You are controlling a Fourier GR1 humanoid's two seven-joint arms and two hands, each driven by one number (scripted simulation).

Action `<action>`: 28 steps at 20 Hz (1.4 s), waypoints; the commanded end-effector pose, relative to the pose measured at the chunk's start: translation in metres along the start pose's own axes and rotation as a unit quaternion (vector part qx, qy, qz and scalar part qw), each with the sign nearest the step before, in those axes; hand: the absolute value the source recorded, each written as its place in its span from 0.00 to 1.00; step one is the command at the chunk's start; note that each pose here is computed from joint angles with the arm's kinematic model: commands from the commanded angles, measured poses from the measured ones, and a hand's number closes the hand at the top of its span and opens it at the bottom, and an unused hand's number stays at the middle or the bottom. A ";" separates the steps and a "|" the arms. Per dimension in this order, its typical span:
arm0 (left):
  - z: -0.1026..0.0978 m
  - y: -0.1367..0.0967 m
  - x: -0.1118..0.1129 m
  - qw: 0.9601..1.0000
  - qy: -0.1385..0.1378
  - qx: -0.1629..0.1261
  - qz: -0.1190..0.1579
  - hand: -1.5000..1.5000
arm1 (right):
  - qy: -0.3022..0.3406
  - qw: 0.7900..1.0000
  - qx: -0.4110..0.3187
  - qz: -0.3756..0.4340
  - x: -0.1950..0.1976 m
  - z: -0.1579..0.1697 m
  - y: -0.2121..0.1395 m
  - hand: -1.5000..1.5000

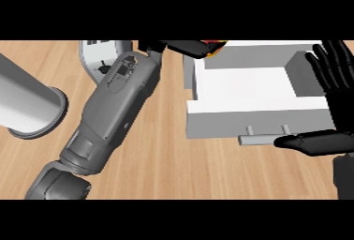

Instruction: Pick up the cup, place it into the drawer and close the drawer

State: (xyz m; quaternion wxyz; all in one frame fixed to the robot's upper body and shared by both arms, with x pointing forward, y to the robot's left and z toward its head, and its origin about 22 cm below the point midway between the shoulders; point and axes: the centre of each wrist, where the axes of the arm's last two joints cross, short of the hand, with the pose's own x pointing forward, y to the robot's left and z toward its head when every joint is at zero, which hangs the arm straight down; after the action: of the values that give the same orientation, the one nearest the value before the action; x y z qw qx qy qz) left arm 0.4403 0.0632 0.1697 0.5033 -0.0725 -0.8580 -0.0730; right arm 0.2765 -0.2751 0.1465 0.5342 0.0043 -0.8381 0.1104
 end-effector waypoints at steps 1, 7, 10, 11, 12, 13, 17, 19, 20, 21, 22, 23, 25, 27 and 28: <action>-0.009 -0.021 0.001 0.998 0.053 0.015 -0.036 1.00 | -0.008 1.000 0.001 -0.006 0.004 -0.015 -0.002 0.00; -0.013 -0.032 -0.005 0.991 0.105 0.010 -0.087 1.00 | -0.010 0.999 0.036 -0.006 -0.001 -0.021 0.029 0.00; -0.003 -0.027 -0.022 0.985 0.137 -0.027 -0.097 1.00 | -0.022 0.999 0.032 -0.016 0.004 -0.015 0.014 0.00; 0.001 -0.024 -0.029 0.980 0.165 -0.049 -0.094 1.00 | -0.026 0.999 0.022 -0.019 0.014 -0.021 0.017 0.00; 0.002 -0.026 -0.029 0.980 0.162 -0.048 -0.107 1.00 | -0.028 0.999 0.037 -0.018 0.010 -0.025 0.013 0.00; 0.002 -0.026 -0.030 0.978 0.167 -0.055 -0.113 1.00 | -0.028 0.998 0.049 -0.017 0.013 -0.027 0.016 0.00; 0.015 -0.023 -0.045 0.973 0.186 -0.065 -0.123 1.00 | -0.037 0.997 0.059 -0.031 0.011 -0.020 0.020 0.00; 0.022 -0.020 -0.052 0.971 0.188 -0.077 -0.124 0.00 | -0.027 0.997 0.066 -0.021 0.007 -0.021 0.017 0.00; 0.023 -0.020 -0.053 0.975 0.178 -0.078 -0.112 0.00 | -0.047 0.996 0.066 -0.021 0.019 -0.030 0.025 0.00; 0.025 -0.020 -0.054 0.976 0.175 -0.066 -0.112 0.00 | -0.041 0.996 0.077 -0.025 0.011 -0.030 0.028 0.00; 0.024 -0.020 -0.052 0.980 0.167 -0.063 -0.086 0.00 | -0.051 0.995 0.080 -0.032 0.017 -0.035 0.030 0.00; 0.024 -0.019 -0.053 0.983 0.159 -0.062 -0.073 0.00 | -0.040 0.994 0.101 -0.033 0.013 -0.034 0.028 0.00; 0.022 -0.022 -0.048 0.985 0.158 -0.049 -0.042 0.00 | -0.048 0.984 0.150 -0.080 0.016 -0.038 0.050 0.00; 0.027 -0.018 -0.053 0.989 0.145 -0.032 -0.008 0.00 | -0.052 0.976 0.188 -0.094 0.016 -0.037 0.054 1.00; 0.018 -0.024 -0.041 0.991 0.124 -0.041 0.000 0.00 | -0.064 0.969 0.223 -0.091 0.014 -0.036 0.053 1.00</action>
State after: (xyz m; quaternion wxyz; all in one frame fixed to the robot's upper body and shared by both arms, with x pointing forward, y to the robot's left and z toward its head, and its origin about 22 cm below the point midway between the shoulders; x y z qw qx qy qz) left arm 0.4409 0.0436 0.1171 0.6194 -0.0471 -0.7699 -0.1461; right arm 0.2967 -0.2241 0.1647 0.4912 0.1490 -0.8353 0.1970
